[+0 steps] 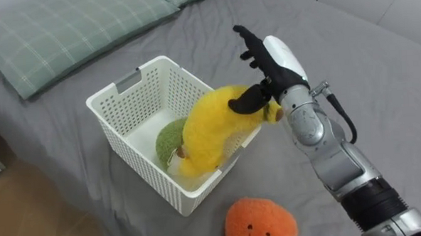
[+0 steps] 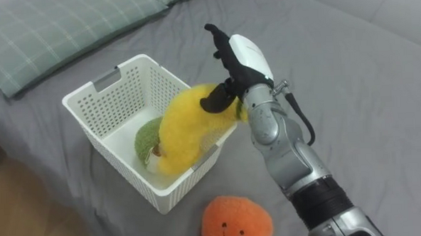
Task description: Collect toys from the bed
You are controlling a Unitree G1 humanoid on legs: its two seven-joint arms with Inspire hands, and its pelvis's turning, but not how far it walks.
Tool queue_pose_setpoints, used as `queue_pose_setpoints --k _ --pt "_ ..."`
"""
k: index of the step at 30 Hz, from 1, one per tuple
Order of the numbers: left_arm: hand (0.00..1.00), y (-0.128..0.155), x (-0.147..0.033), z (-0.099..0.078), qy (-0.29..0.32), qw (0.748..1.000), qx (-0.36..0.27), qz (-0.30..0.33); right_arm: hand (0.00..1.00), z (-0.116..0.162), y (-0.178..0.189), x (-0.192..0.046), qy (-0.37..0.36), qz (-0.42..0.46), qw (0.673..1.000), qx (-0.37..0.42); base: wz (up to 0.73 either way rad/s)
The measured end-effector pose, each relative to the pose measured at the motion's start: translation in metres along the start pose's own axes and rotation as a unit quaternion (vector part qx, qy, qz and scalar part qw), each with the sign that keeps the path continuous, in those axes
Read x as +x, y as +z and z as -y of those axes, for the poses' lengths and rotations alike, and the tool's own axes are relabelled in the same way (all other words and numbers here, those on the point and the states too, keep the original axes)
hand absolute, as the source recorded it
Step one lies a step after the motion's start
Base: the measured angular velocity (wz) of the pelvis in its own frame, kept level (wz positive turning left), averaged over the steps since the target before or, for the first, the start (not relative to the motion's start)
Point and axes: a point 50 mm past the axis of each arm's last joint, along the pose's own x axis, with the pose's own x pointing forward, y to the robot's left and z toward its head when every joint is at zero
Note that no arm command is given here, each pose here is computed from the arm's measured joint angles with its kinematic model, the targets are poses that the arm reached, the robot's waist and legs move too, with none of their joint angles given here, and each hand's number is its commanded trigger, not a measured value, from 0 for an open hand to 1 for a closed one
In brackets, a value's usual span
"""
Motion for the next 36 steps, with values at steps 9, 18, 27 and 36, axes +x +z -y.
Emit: queue_pose_setpoints --k 9,18,27,36 --pt "0.00 -0.0002 0.0004 0.0005 -0.004 1.000 0.001 -0.004 0.00 -0.0026 -0.0066 -0.0001 0.006 -0.014 1.000 -0.002 0.00" --pt "0.00 -0.0025 0.0006 0.0009 -0.017 1.000 0.003 -0.010 0.00 -0.0030 -0.0073 -0.0001 0.007 -0.016 1.000 0.002 0.00" --pt "0.00 -0.0028 0.0011 0.0010 -0.023 1.000 0.005 -0.013 0.00 -0.0032 -0.0075 -0.0001 0.008 -0.017 1.000 0.013 0.00" --pt "0.00 -0.0040 0.0011 0.0012 -0.021 1.000 0.005 -0.015 0.00 -0.0018 -0.0077 0.0000 0.004 -0.018 0.999 0.029 0.00"
